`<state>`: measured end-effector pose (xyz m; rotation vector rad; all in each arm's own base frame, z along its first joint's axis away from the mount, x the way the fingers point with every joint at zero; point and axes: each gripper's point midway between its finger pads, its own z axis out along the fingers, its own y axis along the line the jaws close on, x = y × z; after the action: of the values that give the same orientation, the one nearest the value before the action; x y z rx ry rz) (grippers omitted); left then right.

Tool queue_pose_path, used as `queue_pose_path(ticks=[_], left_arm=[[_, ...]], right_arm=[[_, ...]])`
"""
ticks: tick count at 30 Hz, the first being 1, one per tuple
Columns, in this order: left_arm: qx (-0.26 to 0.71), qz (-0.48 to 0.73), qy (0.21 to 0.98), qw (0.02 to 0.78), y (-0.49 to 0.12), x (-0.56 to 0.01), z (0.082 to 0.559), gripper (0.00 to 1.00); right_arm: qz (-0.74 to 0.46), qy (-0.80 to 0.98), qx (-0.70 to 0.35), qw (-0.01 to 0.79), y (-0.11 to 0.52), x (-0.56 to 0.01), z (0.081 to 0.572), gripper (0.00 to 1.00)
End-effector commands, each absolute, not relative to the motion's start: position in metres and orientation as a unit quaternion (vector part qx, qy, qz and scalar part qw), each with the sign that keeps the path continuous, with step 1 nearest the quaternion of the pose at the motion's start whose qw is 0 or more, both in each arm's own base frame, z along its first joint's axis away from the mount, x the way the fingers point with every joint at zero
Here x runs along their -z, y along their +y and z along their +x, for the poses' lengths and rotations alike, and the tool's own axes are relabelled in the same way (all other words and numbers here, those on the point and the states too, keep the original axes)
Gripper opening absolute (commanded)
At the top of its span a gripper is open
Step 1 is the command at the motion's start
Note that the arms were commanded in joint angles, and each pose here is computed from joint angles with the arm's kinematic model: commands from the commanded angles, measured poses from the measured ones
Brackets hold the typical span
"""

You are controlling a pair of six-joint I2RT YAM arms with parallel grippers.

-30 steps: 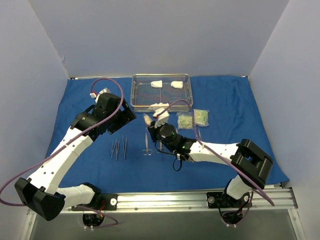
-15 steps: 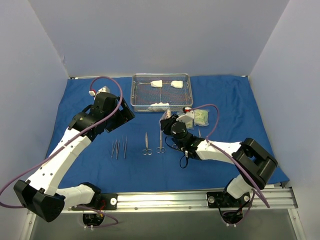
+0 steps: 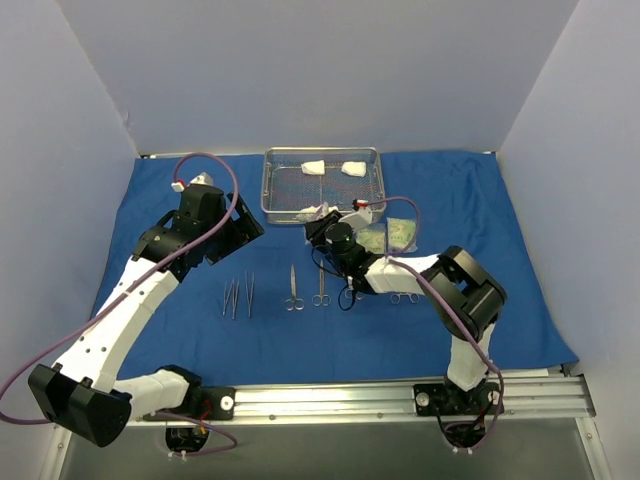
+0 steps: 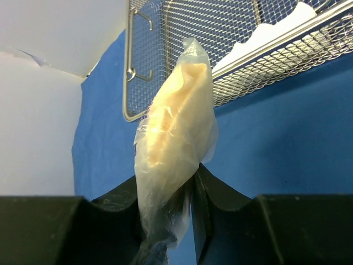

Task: Open and lay out the surgical kit
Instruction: Place the medical item in the surgical kit.

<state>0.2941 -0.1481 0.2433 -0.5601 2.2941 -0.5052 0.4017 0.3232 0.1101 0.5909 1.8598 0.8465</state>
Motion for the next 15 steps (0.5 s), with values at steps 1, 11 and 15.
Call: queue_pose_path(ticks=[1,11,15], left_arm=[[0.215,-0.215,0.873,0.382,-0.144,-0.261,0.299,0.94],[0.212,-0.22,0.877,0.37,-0.141,-0.252,0.303,0.94],[0.213,-0.22,0.88,0.363,-0.142,-0.248,0.305,0.94]], right_arm=[[0.265,0.759,-0.348,0.483,0.326,-0.109,0.414,0.23],[0.273,0.776,-0.304,0.48,0.32,-0.083,0.423,0.32],[0.273,0.786,-0.294,0.471,0.318,-0.067,0.425,0.33]])
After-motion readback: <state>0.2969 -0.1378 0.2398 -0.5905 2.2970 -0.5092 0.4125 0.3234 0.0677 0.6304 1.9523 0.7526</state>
